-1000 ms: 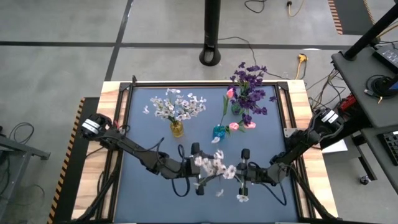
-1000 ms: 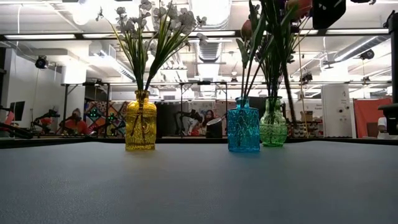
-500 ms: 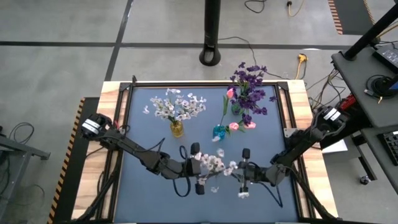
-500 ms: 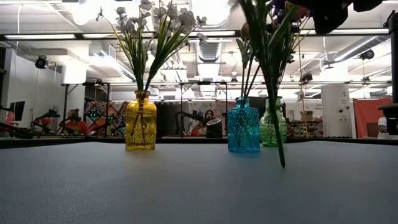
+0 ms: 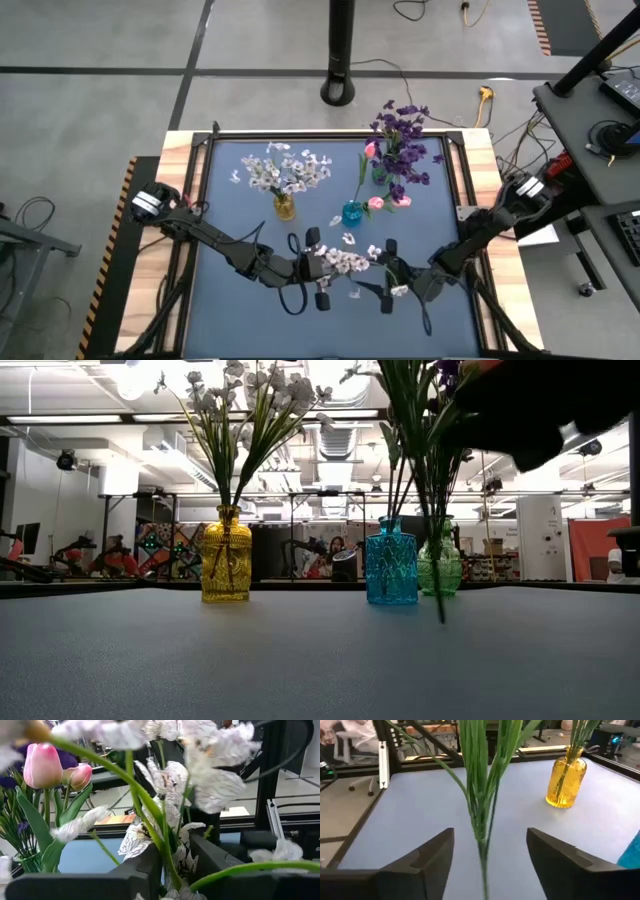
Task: Sort flowers into vase by color
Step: Put the white flowers into the yellow flower vase
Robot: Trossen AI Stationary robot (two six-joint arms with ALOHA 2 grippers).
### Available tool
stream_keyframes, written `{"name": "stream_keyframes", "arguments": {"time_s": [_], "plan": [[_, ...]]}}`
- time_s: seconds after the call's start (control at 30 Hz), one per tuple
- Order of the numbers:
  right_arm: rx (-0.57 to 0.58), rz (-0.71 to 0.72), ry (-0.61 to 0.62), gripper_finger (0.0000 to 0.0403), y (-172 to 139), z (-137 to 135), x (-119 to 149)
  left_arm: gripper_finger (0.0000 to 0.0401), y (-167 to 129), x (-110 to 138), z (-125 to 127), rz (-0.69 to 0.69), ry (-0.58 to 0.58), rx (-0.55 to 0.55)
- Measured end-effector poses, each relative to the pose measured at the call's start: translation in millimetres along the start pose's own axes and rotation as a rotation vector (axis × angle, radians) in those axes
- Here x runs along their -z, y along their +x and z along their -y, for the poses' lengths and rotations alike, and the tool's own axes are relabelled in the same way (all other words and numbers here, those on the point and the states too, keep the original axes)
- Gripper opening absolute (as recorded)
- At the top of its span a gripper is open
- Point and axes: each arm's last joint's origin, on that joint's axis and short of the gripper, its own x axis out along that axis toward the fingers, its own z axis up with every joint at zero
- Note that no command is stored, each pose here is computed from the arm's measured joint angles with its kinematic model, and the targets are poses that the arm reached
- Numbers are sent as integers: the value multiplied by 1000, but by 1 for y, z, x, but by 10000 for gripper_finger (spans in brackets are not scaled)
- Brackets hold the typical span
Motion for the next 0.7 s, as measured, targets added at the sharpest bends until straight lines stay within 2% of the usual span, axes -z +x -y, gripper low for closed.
{"name": "stream_keyframes", "arguments": {"time_s": [0.17, 0.3, 0.43, 0.63, 0.7], "plan": [[8, 40, -33, 256, 22, -2, 9, 77, 0, 0, 0, 3, -2, 0], [16, 85, -60, 230, 34, -7, 6, 78, 0, 0, 0, 3, -2, 0], [35, 88, -77, 171, 45, -9, 1, 78, 0, 0, 0, 3, -2, 1], [45, 88, -83, 44, 47, -7, -2, 78, 0, 0, 0, 2, -1, 1], [44, 90, -89, 21, 46, -8, -2, 80, 0, 0, 0, 2, -2, 2]]}}
